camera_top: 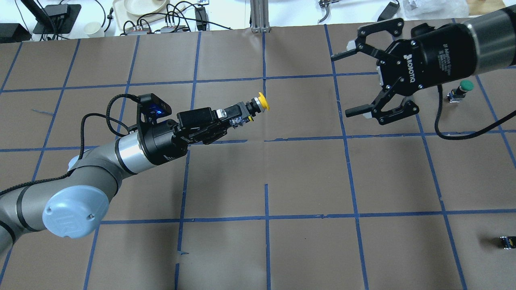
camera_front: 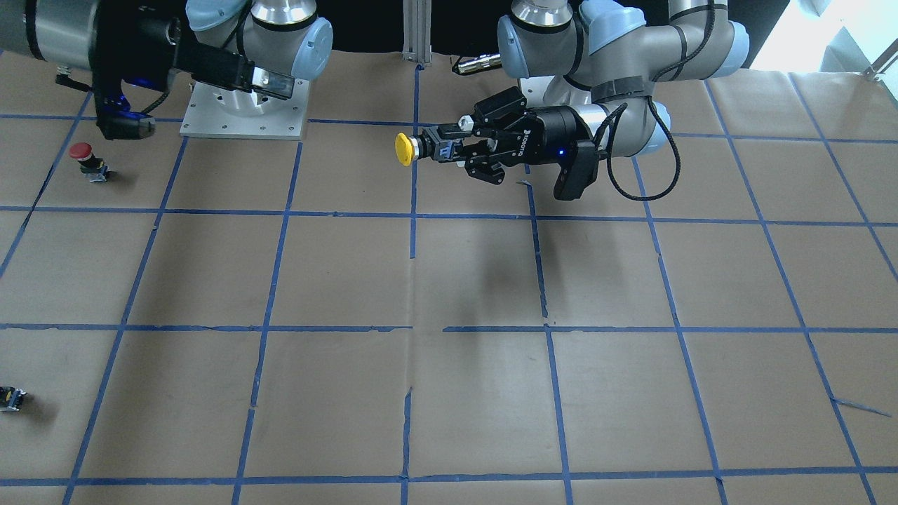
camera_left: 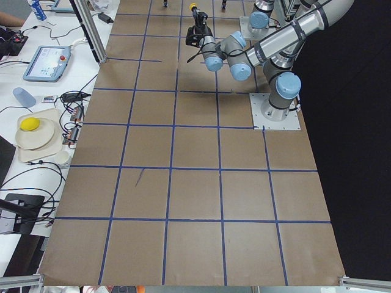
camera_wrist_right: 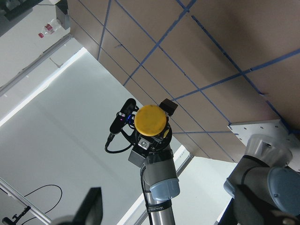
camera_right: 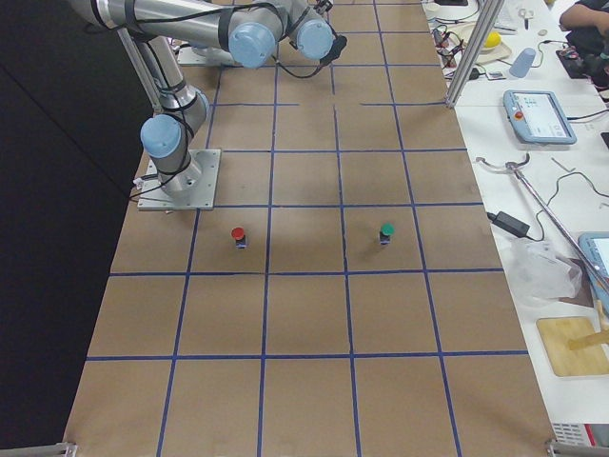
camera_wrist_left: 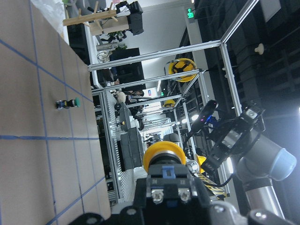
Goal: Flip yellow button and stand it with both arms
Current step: 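Close the right gripper on the yellow cap held by the left gripper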
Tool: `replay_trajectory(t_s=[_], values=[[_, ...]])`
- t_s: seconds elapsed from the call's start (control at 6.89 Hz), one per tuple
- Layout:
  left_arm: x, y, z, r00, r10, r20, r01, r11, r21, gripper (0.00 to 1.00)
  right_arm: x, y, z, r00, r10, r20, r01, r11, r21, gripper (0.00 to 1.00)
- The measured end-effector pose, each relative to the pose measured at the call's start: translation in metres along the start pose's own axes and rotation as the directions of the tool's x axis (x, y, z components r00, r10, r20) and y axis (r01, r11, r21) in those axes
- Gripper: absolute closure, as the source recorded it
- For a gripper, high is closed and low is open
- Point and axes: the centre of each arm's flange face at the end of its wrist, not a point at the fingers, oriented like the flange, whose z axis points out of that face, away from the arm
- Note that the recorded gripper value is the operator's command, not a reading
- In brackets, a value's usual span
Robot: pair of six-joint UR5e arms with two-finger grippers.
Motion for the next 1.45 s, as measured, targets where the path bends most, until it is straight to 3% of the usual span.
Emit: replay_trajectory(t_s=[0.29,0.73,0.87,1.02,1.45], values=[[-0.003,0.021,0.016,0.998,-0.03,-0.049,0.03,0.999,-0.01,0.95,-0.009,-0.012,0.036,1.0,-0.008,0.009,0.008,0.999,-0.046,0.02],[-0.001,0.036,0.03,0.995,-0.04,-0.088,0.037,0.999,-0.026,0.95,-0.017,-0.027,0.077,0.998,-0.053,-0.029,0.051,0.996,-0.077,0.01],[-0.001,0.037,0.031,0.995,-0.04,-0.09,0.038,0.999,-0.027,0.95,-0.018,-0.024,0.078,0.998,-0.055,-0.042,0.052,0.996,-0.076,0.05],[-0.001,0.037,0.032,0.995,-0.039,-0.091,0.037,0.999,-0.028,0.95,-0.018,-0.013,0.076,0.996,-0.064,-0.063,0.06,0.996,-0.07,0.18],[-0.001,0.035,0.032,0.995,-0.037,-0.093,0.034,0.999,-0.028,0.95,-0.016,0.006,0.073,0.993,-0.071,-0.092,0.065,0.996,-0.063,0.31]])
